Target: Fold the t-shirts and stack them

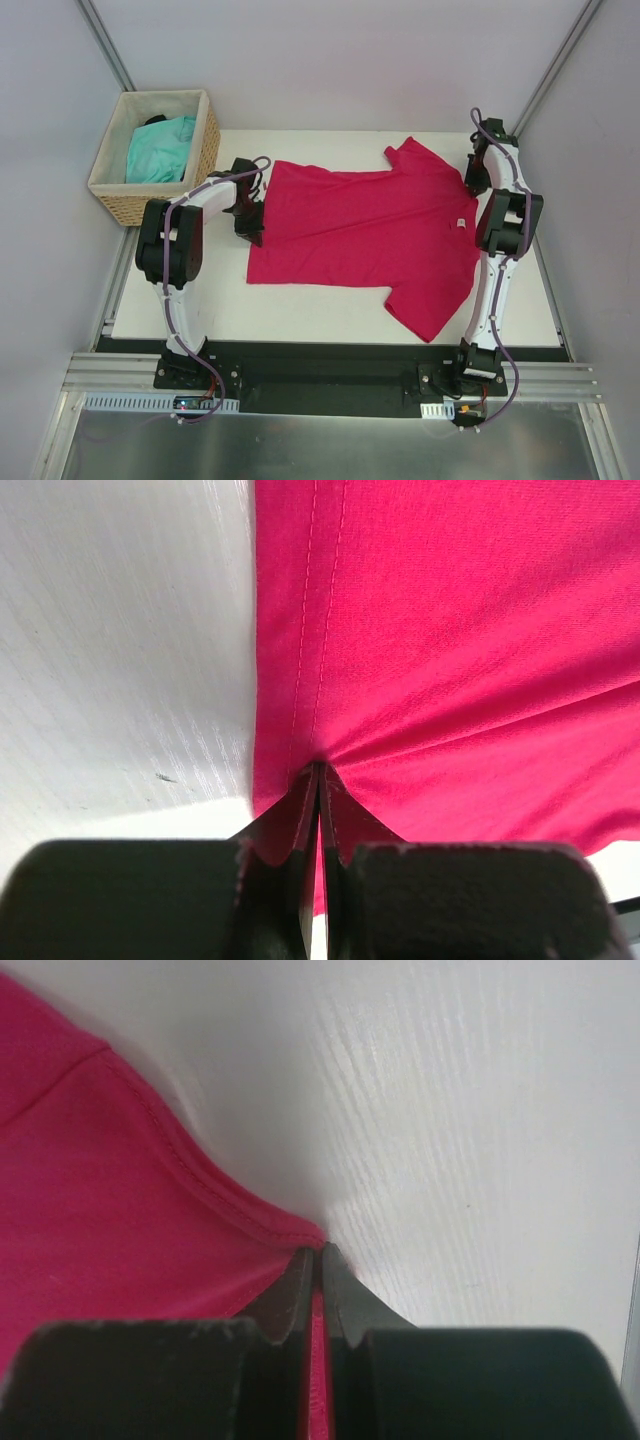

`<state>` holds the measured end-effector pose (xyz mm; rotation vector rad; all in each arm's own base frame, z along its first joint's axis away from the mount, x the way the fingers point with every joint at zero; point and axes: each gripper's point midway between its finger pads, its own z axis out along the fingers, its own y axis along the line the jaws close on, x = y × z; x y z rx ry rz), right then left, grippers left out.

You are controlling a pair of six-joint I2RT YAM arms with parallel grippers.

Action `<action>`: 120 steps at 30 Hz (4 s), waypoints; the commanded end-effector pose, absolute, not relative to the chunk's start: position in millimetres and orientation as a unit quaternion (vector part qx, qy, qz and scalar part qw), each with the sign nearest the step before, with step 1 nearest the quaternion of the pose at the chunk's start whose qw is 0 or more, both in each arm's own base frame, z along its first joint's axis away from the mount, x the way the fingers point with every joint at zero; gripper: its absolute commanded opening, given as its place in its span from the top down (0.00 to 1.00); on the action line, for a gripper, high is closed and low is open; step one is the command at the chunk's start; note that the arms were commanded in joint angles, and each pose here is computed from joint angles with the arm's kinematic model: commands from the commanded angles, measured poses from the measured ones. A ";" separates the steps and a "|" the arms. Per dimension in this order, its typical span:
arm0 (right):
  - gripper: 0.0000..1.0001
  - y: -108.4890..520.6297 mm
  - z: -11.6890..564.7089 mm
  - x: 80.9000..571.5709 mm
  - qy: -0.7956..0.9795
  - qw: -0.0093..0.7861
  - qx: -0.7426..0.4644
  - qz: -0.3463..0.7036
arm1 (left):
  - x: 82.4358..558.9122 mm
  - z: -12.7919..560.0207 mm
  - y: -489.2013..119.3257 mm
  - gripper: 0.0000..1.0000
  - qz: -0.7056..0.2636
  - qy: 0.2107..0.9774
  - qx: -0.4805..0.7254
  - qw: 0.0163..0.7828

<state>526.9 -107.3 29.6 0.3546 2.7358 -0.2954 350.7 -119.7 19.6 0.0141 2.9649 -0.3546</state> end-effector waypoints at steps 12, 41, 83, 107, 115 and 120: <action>0.59 -66.8 62.5 544.6 0.961 0.246 0.122 -0.007 | 357.7 38.7 -116.2 1.00 -0.099 0.991 0.027 0.087; 0.55 -8.2 59.1 305.9 0.980 0.125 0.156 -0.012 | 338.3 77.6 -111.2 0.60 -0.115 0.975 0.024 0.189; 0.72 -54.8 26.9 268.7 0.979 0.097 0.179 -0.014 | 343.7 78.2 -113.2 0.67 -0.125 0.968 0.005 0.217; 0.92 -58.1 27.7 262.9 0.983 0.069 0.168 -0.022 | 284.9 50.5 -105.3 0.77 -0.115 0.986 -0.028 0.116; 0.94 -58.3 27.2 255.5 0.985 0.049 0.166 -0.026 | 267.2 43.5 -104.9 0.80 -0.118 0.989 -0.029 0.088; 0.96 -62.9 29.2 252.3 0.985 0.029 0.166 -0.040 | 266.0 39.1 -104.0 0.84 -0.113 0.990 -0.033 0.077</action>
